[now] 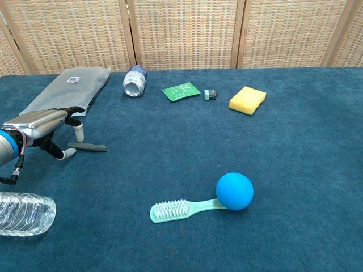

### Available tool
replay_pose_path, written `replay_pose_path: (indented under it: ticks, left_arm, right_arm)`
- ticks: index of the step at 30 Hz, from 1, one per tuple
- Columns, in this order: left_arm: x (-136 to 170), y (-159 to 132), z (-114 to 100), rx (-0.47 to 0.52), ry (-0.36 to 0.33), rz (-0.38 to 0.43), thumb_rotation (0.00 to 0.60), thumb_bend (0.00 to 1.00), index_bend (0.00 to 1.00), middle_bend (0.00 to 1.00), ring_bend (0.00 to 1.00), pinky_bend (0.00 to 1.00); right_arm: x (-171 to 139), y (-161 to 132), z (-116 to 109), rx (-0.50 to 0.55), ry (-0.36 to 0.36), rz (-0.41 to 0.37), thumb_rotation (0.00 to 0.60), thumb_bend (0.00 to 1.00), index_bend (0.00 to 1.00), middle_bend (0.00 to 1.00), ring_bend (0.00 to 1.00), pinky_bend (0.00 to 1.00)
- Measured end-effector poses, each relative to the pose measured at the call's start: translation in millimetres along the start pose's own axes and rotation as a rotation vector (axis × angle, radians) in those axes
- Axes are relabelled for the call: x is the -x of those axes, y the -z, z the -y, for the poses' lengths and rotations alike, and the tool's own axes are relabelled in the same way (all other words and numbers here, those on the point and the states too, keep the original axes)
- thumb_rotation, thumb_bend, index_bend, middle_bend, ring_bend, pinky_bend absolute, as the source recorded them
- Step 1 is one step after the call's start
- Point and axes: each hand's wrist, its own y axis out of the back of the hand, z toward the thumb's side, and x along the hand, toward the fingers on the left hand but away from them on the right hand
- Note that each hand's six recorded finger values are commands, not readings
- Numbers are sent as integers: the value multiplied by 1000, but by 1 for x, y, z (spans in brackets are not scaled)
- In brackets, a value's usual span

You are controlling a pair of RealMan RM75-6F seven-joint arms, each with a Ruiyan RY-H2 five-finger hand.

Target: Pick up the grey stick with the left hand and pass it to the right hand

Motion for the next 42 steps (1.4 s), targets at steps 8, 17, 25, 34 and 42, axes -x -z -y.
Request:
replay_pose_path:
  ticks: [8,17,25,34,42]
  left_arm:
    - [-3,-1,1,-2,-7,-14,600,405,535,0,0,0]
    - [-6,0,3,4,-2,-28,600,407,538,0,0,0]
    - [-9,0,5,13,5,-36,600,424,557,0,0,0]
    - [-11,-4,3,39,-13,-37,600,429,686,0,0,0]
    - [-10,-6,-7,59,-47,-32,600,427,720,0,0,0]
  right_arm:
    - [0,0,0,5,-2,-2,600,0,0,0,0,0]
    - [0,0,1,9,-6,-4,600,0,0,0,0,0]
    - [0,-1,1,12,-9,-6,600,0,0,0,0,0]
    - [0,0,1,18,-10,-5,600,0,0,0,0,0]
    - [1,1,1,17,-12,-6,600,0,0,0,0,0]
